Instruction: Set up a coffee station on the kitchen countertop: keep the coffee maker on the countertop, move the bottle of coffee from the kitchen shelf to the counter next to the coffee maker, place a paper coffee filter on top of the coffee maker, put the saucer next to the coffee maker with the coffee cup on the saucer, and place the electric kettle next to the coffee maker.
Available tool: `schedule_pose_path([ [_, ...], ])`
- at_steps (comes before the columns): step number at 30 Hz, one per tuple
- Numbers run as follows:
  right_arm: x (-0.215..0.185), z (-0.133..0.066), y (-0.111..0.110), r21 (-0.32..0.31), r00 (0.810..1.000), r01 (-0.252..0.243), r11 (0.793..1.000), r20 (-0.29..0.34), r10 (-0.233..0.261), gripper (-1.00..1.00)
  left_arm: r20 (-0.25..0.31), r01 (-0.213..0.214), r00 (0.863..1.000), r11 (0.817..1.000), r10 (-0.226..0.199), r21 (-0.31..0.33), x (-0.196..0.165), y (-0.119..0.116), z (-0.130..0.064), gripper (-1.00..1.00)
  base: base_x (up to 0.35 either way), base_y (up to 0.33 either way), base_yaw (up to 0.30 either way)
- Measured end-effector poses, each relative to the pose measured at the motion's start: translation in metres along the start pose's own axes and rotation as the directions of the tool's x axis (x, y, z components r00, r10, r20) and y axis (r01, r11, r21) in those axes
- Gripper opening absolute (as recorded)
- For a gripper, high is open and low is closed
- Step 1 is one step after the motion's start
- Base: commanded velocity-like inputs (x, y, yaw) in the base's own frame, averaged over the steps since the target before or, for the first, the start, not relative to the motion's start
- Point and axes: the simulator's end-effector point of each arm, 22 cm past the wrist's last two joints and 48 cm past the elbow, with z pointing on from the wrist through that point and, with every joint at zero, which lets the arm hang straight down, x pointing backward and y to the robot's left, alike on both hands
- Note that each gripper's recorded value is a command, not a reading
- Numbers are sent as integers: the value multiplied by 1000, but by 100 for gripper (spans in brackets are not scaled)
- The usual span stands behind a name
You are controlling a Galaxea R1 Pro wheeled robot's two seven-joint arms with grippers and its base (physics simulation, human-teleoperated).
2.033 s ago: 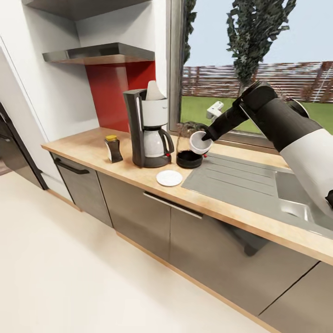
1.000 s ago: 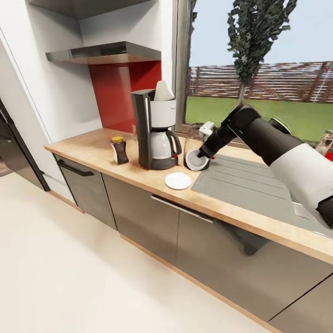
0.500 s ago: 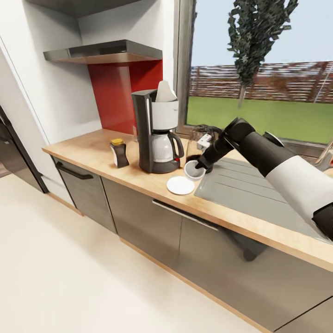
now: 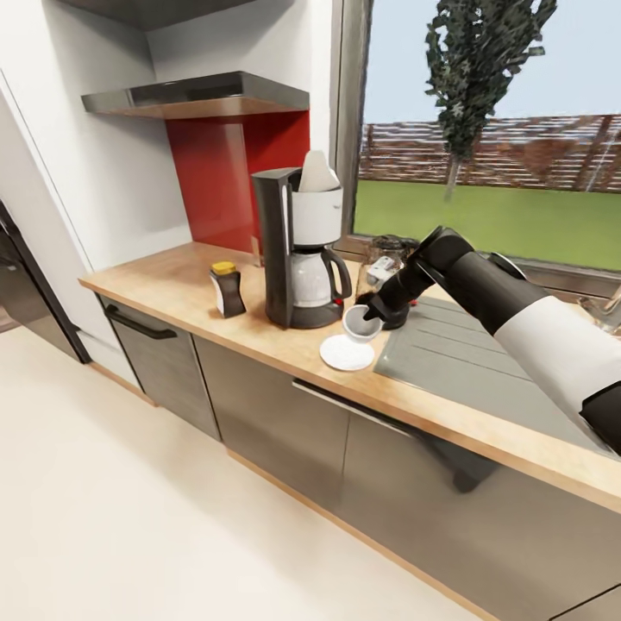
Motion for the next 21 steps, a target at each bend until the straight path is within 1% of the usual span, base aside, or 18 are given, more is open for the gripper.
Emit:
schedule_pose_path([
  [9,0,0,0,-1,1000,1,1000,1,-1,-100,0,0,1000,1000,0,0,0,0,0,100,21,119,0],
  [21,0,0,0,-1,1000,1,1000,1,-1,-100,0,0,1000,1000,0,0,0,0,0,100,1,16,0],
])
